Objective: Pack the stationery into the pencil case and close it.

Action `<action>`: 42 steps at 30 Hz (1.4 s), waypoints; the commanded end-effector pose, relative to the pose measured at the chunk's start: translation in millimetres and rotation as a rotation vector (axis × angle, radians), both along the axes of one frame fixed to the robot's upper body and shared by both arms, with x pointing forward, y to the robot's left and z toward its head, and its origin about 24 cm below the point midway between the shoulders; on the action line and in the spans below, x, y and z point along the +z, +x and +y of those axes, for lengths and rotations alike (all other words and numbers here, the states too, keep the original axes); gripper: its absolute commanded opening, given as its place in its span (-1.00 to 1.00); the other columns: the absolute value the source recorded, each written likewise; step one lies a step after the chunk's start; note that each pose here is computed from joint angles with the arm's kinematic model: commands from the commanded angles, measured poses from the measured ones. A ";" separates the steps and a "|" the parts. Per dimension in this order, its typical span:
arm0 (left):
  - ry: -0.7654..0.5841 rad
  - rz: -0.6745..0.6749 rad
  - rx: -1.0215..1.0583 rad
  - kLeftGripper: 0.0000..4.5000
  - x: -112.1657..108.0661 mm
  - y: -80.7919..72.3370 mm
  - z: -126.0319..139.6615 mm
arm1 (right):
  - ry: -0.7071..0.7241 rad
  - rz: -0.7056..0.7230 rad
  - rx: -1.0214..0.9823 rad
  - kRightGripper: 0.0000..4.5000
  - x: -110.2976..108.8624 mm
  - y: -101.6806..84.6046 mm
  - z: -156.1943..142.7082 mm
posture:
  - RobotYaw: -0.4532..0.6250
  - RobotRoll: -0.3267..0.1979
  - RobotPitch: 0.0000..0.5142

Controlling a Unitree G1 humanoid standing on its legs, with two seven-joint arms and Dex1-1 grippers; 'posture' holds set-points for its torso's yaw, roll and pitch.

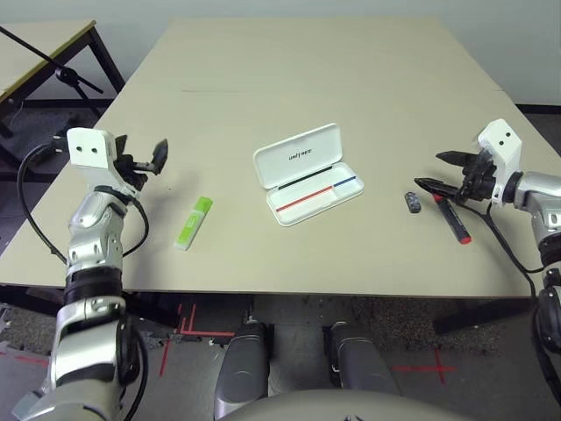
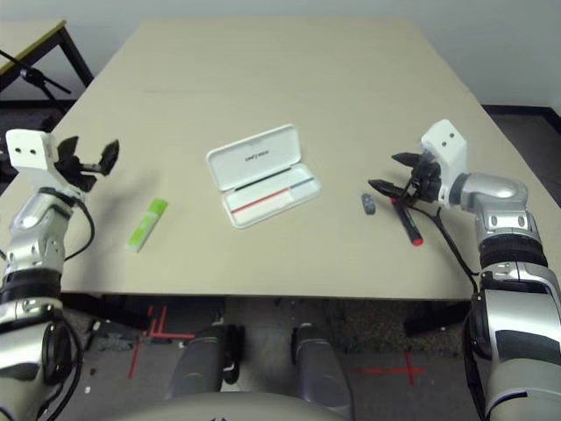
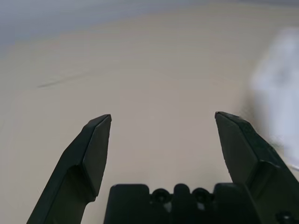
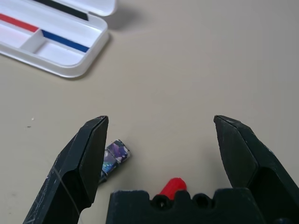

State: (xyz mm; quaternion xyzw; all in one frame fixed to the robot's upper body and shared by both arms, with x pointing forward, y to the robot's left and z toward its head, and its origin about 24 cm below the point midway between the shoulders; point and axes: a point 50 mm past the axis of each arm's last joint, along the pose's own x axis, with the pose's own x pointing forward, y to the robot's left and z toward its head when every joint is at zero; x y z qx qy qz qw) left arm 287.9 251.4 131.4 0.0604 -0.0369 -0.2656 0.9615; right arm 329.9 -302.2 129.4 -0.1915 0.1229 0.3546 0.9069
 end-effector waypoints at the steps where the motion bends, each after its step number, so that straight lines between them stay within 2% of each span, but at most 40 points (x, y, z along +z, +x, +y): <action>1: 0.048 0.063 -0.222 0.98 6.3 -17.5 -26.7 | -0.026 0.020 0.017 1.00 -4.5 -1.7 2.4 | -0.06 0.25 -0.63; 5: 0.096 0.161 -0.419 0.98 6.1 -35.7 -51.3 | -0.030 0.029 0.040 1.00 -8.8 -1.2 8.5 | -0.05 0.25 -0.63; 8: 0.191 0.236 -0.509 0.98 2.5 -43.8 -64.0 | -0.028 0.032 0.052 1.00 -9.2 -0.4 11.7 | -0.05 0.25 -0.62; 11: 0.282 0.274 -0.567 0.98 -0.1 -45.6 -75.9 | -0.027 0.033 0.059 1.00 -9.8 0.5 13.9 | -0.04 0.25 -0.62; 15: 0.289 0.297 -0.589 0.98 -2.3 -36.4 -95.1 | -0.031 0.033 0.070 1.00 -11.3 2.0 18.0 | -0.05 0.25 -0.62; 31: 0.449 0.372 -0.588 0.98 -21.5 -4.6 -131.1 | -0.042 0.003 0.057 1.00 -12.7 4.9 23.0 | -0.08 0.25 -0.65; 42: 0.478 0.427 -0.604 0.98 -35.1 -1.0 -141.3 | -0.047 -0.016 0.036 1.00 -12.9 4.9 21.0 | -0.11 0.25 -0.68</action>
